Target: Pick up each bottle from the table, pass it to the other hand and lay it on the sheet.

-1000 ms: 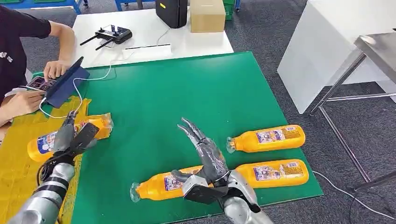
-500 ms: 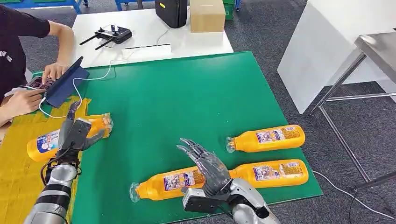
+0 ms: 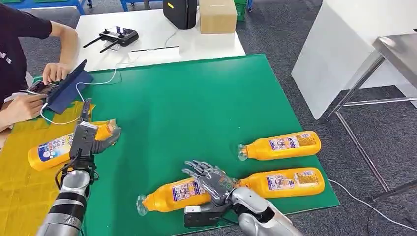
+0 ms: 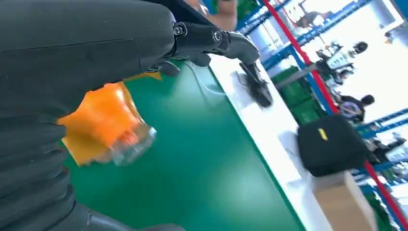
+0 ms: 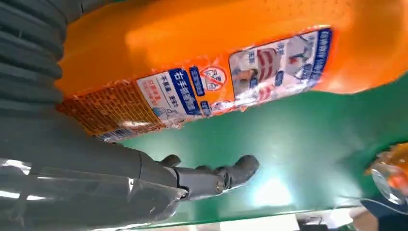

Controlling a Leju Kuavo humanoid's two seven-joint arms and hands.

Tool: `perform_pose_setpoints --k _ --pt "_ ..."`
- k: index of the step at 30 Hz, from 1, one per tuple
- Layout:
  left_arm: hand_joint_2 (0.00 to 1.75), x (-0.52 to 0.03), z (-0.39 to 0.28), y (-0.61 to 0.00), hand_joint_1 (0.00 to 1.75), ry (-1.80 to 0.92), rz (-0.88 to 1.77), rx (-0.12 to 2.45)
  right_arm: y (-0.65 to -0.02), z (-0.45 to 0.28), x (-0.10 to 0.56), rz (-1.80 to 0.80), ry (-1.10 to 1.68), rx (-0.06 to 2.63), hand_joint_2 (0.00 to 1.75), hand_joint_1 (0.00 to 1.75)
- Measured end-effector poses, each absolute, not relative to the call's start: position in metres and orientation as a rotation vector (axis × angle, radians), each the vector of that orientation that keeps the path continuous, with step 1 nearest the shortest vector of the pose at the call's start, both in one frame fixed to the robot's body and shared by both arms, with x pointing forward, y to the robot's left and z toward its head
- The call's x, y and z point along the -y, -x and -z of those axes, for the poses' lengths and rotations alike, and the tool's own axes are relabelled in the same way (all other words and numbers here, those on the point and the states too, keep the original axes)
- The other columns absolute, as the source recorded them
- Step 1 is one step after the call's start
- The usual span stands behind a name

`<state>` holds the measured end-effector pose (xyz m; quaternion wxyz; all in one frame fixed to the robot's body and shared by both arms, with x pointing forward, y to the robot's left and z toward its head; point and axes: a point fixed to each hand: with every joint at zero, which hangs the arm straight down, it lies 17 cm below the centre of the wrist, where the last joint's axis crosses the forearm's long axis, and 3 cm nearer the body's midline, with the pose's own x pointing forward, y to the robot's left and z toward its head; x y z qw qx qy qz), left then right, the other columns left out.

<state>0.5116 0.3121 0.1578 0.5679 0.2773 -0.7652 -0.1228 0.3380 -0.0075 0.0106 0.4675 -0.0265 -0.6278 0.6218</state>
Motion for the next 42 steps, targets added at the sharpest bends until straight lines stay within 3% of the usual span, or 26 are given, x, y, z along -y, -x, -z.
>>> perform_pose_setpoints --k 5,6,7,18,19,20,21,23,42 --pt "1.75 -0.296 -0.16 -0.512 0.0 -0.616 0.291 1.812 -0.352 0.003 0.005 -1.558 0.097 1.476 1.75 0.0" --pt "1.75 -0.293 -0.16 -0.512 0.0 -0.608 0.29 1.816 -0.354 0.005 0.005 -1.564 0.104 1.465 1.75 0.1" --pt "1.75 -0.29 -0.161 -0.513 0.0 -0.604 0.291 1.819 -0.354 0.012 0.006 -1.57 0.108 1.441 1.75 0.61" --pt "1.75 -0.283 -0.163 -0.513 0.0 -0.588 0.295 1.828 -0.361 0.019 0.007 -1.576 0.133 1.41 1.75 0.61" --pt "1.75 -0.28 -0.164 -0.513 0.0 -0.582 0.294 1.831 -0.364 0.02 0.007 -1.57 0.148 1.403 1.75 1.64" --pt "1.75 -0.279 -0.164 -0.513 0.0 -0.58 0.294 1.833 -0.365 0.021 0.007 -1.569 0.154 1.4 1.75 1.75" --pt "1.75 -0.276 -0.165 -0.513 0.0 -0.573 0.294 1.837 -0.367 0.023 0.006 -1.569 0.164 1.391 1.75 1.66" --pt "1.75 -0.268 -0.167 -0.513 0.0 -0.556 0.295 1.847 -0.373 0.028 0.005 -1.568 0.18 1.367 1.75 1.75" --pt "1.75 -0.264 -0.17 -0.505 0.0 -0.525 0.266 1.866 -0.385 0.008 0.004 -1.392 0.219 1.461 1.75 1.75"
